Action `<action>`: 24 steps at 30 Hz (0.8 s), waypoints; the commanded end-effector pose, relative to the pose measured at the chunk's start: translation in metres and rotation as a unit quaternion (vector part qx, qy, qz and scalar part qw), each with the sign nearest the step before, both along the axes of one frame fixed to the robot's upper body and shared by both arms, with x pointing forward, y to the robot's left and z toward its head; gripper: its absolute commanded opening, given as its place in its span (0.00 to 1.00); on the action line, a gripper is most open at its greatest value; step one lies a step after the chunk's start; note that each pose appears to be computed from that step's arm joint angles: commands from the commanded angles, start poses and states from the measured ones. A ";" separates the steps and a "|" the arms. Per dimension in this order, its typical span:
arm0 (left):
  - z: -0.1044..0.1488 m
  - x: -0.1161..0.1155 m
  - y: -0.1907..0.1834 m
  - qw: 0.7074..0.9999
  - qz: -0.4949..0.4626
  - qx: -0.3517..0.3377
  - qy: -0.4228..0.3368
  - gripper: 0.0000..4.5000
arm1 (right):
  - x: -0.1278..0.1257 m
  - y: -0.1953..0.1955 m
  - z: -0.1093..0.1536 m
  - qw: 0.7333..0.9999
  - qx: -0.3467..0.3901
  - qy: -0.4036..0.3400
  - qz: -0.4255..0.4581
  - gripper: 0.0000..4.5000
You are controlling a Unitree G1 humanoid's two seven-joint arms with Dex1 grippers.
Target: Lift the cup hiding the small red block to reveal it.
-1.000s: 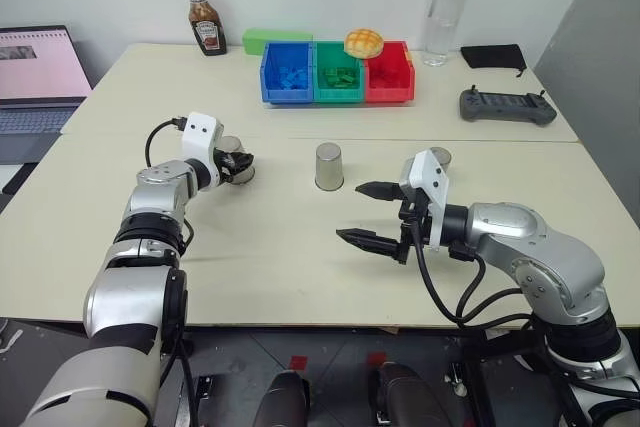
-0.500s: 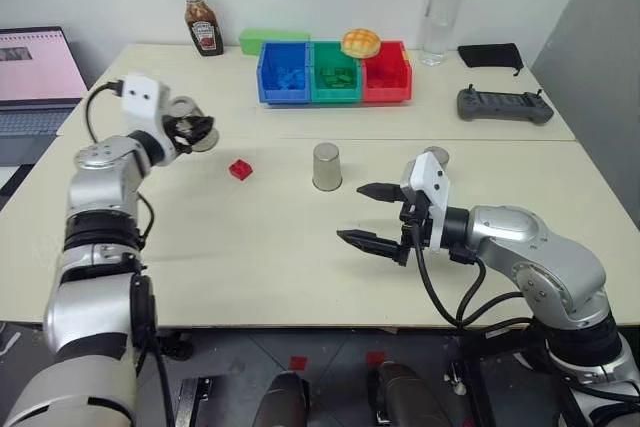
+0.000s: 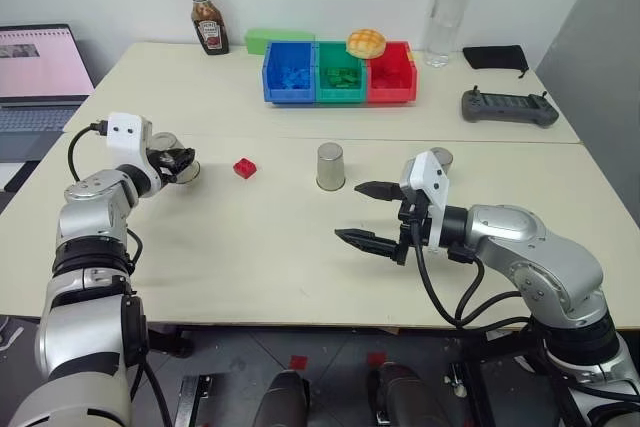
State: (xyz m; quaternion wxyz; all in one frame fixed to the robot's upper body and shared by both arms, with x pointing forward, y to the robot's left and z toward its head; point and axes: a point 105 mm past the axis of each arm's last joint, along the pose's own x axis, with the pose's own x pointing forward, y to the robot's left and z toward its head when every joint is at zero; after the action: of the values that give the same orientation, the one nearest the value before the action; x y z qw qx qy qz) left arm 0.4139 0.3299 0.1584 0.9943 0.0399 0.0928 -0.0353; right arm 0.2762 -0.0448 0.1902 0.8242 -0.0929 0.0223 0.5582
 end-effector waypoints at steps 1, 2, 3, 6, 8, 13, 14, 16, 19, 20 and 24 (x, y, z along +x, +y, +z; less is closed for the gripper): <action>0.013 0.001 0.003 1.000 0.002 -0.011 -0.026 0.90 | -0.004 0.002 0.010 1.000 0.008 -0.023 0.013 1.00; 0.014 0.001 0.004 1.000 0.004 -0.012 -0.027 0.95 | -0.004 0.002 0.010 1.000 0.008 -0.022 0.012 1.00; 0.014 0.001 0.004 1.000 0.004 -0.011 -0.028 0.98 | -0.005 0.002 0.010 1.000 0.008 -0.022 0.012 1.00; 0.024 0.002 0.004 0.999 0.001 -0.009 -0.043 0.99 | -0.005 0.001 0.009 1.000 0.008 -0.021 0.011 1.00; 0.034 0.002 0.001 0.998 -0.009 0.004 -0.061 0.99 | -0.005 0.001 0.009 1.000 0.008 -0.022 0.010 1.00; 0.067 -0.006 -0.008 0.992 -0.040 0.043 -0.112 0.99 | -0.004 0.000 0.011 1.000 0.016 -0.025 0.004 1.00; 0.077 -0.010 -0.013 0.989 -0.053 0.044 -0.130 0.99 | -0.004 0.000 0.012 0.999 0.018 -0.026 0.004 1.00; 0.095 -0.019 -0.023 0.982 -0.078 0.055 -0.161 0.99 | -0.004 0.000 0.014 0.999 0.025 -0.032 0.004 1.00; 0.099 -0.037 -0.040 0.979 -0.125 0.075 -0.146 0.99 | -0.003 0.000 0.017 0.998 0.027 -0.055 0.001 1.00; 0.096 -0.047 -0.047 0.977 -0.145 0.087 -0.134 0.99 | -0.002 -0.001 0.018 0.998 0.027 -0.061 -0.001 1.00; 0.073 -0.082 -0.061 0.972 -0.209 0.083 -0.073 0.99 | 0.004 -0.005 0.018 0.997 0.026 -0.067 -0.006 1.00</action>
State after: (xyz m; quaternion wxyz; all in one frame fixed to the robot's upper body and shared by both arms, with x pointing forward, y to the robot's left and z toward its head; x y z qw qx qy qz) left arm 0.3569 0.2809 0.2249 0.9719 0.1452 0.0088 -0.1853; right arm 0.2786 -0.0463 0.1975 0.8287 -0.0993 -0.0181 0.5505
